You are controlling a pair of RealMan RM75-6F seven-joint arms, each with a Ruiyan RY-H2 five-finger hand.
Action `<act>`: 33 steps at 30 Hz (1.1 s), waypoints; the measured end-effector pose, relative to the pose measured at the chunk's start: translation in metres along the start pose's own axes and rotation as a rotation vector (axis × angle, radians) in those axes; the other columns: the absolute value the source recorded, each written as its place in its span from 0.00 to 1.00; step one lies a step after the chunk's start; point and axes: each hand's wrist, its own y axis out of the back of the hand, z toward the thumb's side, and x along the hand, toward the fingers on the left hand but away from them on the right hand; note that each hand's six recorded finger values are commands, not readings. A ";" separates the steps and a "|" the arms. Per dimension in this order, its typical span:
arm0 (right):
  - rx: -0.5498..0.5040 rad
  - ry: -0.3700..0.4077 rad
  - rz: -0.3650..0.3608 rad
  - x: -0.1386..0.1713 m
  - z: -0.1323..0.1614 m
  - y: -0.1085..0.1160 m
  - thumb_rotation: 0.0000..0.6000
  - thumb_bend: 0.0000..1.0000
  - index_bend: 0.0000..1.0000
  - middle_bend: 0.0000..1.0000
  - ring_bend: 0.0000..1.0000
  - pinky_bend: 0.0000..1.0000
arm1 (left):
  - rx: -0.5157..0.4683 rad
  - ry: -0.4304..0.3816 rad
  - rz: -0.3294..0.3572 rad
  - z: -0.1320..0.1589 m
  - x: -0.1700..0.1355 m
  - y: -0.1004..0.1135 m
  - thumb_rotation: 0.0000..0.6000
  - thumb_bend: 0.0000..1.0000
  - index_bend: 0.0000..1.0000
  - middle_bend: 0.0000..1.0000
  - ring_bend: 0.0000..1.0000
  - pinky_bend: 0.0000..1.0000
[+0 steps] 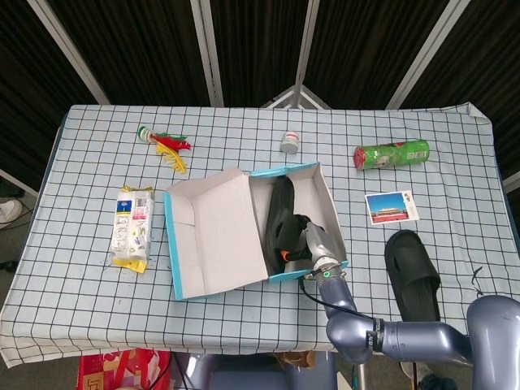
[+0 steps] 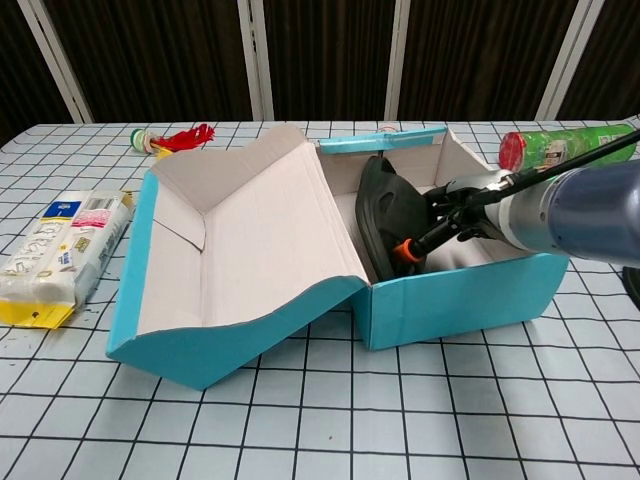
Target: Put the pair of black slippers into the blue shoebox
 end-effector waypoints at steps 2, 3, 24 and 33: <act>-0.003 -0.004 -0.013 0.000 0.001 0.000 1.00 0.33 0.16 0.10 0.12 0.01 | 0.000 0.000 0.000 0.000 0.000 0.000 1.00 0.39 0.10 0.01 0.05 0.10; -0.002 -0.006 -0.020 0.001 0.002 0.000 1.00 0.33 0.16 0.10 0.12 0.01 | -0.001 0.001 0.000 0.000 0.000 0.000 1.00 0.39 0.10 0.01 0.05 0.10; 0.142 0.047 0.137 0.013 0.004 -0.014 1.00 0.02 0.03 0.03 0.05 0.01 | 0.002 0.002 0.003 0.000 0.000 0.001 1.00 0.38 0.10 0.01 0.05 0.10; 0.147 0.064 0.131 0.019 0.011 -0.003 1.00 0.02 0.03 0.03 0.05 0.01 | 0.005 0.000 0.001 0.001 0.000 0.000 1.00 0.39 0.10 0.01 0.05 0.10</act>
